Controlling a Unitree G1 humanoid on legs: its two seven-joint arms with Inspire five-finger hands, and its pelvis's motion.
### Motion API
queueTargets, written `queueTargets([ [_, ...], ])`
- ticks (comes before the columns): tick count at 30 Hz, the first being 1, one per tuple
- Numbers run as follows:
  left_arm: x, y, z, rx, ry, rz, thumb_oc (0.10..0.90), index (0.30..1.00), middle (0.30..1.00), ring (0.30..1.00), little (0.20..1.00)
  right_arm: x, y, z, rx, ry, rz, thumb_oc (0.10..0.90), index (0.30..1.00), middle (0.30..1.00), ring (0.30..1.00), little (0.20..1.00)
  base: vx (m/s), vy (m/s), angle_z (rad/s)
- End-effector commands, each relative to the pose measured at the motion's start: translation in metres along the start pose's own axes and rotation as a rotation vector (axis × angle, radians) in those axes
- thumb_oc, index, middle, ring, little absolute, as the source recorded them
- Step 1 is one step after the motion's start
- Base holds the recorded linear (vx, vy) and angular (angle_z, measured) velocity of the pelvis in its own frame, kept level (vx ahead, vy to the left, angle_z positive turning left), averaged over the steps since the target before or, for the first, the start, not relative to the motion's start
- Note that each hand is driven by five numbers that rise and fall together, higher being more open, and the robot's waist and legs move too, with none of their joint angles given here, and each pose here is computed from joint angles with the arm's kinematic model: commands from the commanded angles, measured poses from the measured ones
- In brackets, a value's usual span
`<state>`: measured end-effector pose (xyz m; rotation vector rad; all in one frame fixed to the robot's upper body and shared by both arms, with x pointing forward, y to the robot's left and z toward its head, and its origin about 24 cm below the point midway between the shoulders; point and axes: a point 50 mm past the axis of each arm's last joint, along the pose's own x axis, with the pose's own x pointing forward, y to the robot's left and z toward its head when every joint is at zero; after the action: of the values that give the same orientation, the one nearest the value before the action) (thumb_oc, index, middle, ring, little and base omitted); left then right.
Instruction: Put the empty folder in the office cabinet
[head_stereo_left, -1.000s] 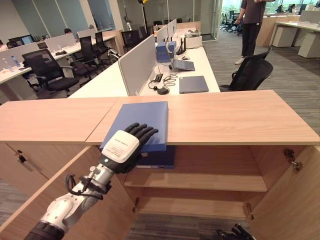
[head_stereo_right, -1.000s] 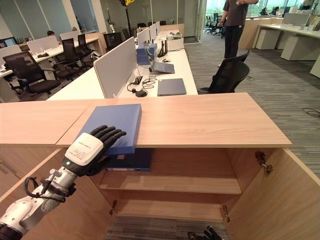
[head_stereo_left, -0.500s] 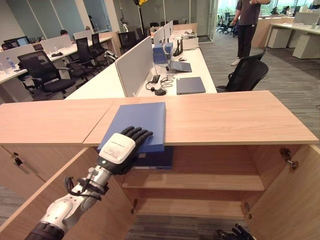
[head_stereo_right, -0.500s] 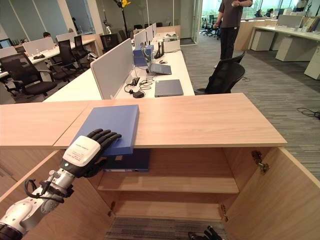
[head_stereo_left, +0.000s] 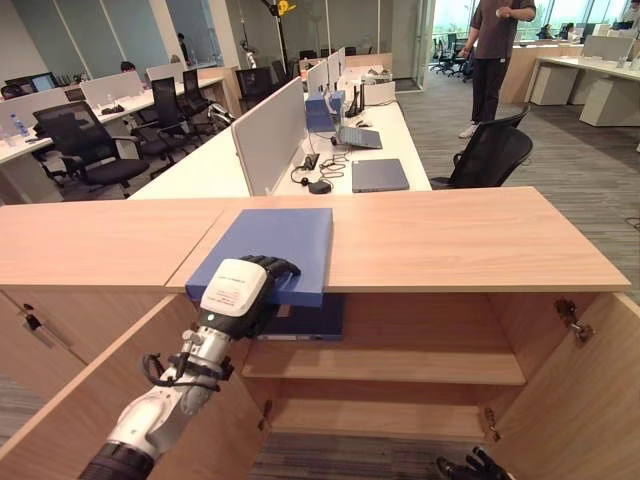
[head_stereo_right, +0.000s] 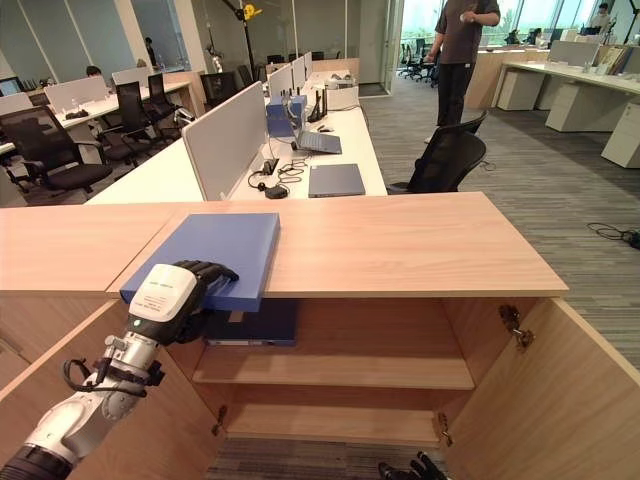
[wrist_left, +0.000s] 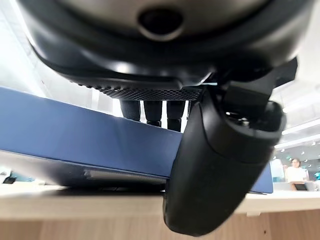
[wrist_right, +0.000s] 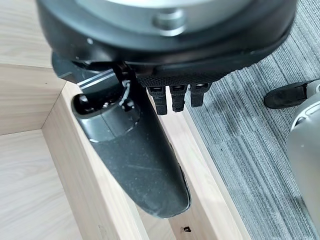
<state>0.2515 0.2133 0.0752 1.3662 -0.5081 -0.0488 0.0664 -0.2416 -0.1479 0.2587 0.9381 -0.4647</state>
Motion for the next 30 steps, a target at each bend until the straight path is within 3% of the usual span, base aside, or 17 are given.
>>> queueTargets([
  [1,0.038,0.046,-0.005,0.029,-0.025,0.205,0.4,0.3,0.3,0.3,0.3,0.014,0.022,0.055,0.029,-0.204,0.059,0.8,0.9,0.9,0.9,0.9,0.0,0.0,0.0],
  [10,0.036,0.054,0.0,0.0,-0.039,0.248,0.4,0.3,0.3,0.3,0.3,0.014,0.024,0.056,0.029,-0.205,0.061,0.8,0.9,0.9,0.9,0.9,-0.01,0.002,0.0],
  [16,0.033,0.07,0.01,-0.152,-0.046,0.328,0.4,0.3,0.3,0.3,0.3,0.015,0.028,0.057,0.033,-0.208,0.067,0.8,0.9,0.9,0.9,0.9,-0.02,0.004,-0.03],
  [18,0.033,0.083,0.022,-0.387,-0.066,0.408,0.4,0.3,0.3,0.3,0.3,0.016,0.029,0.058,0.032,-0.202,0.065,0.8,0.9,0.9,0.9,0.9,-0.02,0.0,-0.06],
  [20,0.031,0.089,0.024,-0.478,-0.068,0.441,0.4,0.3,0.3,0.3,0.3,0.017,0.03,0.06,0.03,-0.205,0.066,0.8,0.9,0.9,0.9,0.9,0.0,0.0,0.0],
  [21,0.032,0.103,0.029,-0.632,-0.119,0.509,0.4,0.3,0.3,0.3,0.3,0.017,0.031,0.062,0.022,-0.204,0.069,0.8,0.9,0.9,0.9,0.9,0.0,0.0,0.0],
  [22,0.032,0.104,0.029,-0.636,-0.119,0.507,0.4,0.3,0.3,0.3,0.3,0.018,0.031,0.062,0.021,-0.205,0.07,0.8,0.9,0.9,0.9,0.9,0.0,0.0,0.0],
  [23,0.034,0.119,0.036,-0.796,-0.197,0.565,0.4,0.3,0.3,0.3,0.3,0.018,0.033,0.062,0.01,-0.2,0.078,0.8,0.9,0.9,0.9,0.9,0.0,0.0,0.0],
  [30,0.045,0.152,0.046,-1.111,-0.388,0.62,0.4,0.3,0.3,0.3,0.3,0.02,0.039,0.068,-0.023,-0.2,0.106,0.8,0.9,0.9,0.9,0.9,0.0,0.0,0.0],
])
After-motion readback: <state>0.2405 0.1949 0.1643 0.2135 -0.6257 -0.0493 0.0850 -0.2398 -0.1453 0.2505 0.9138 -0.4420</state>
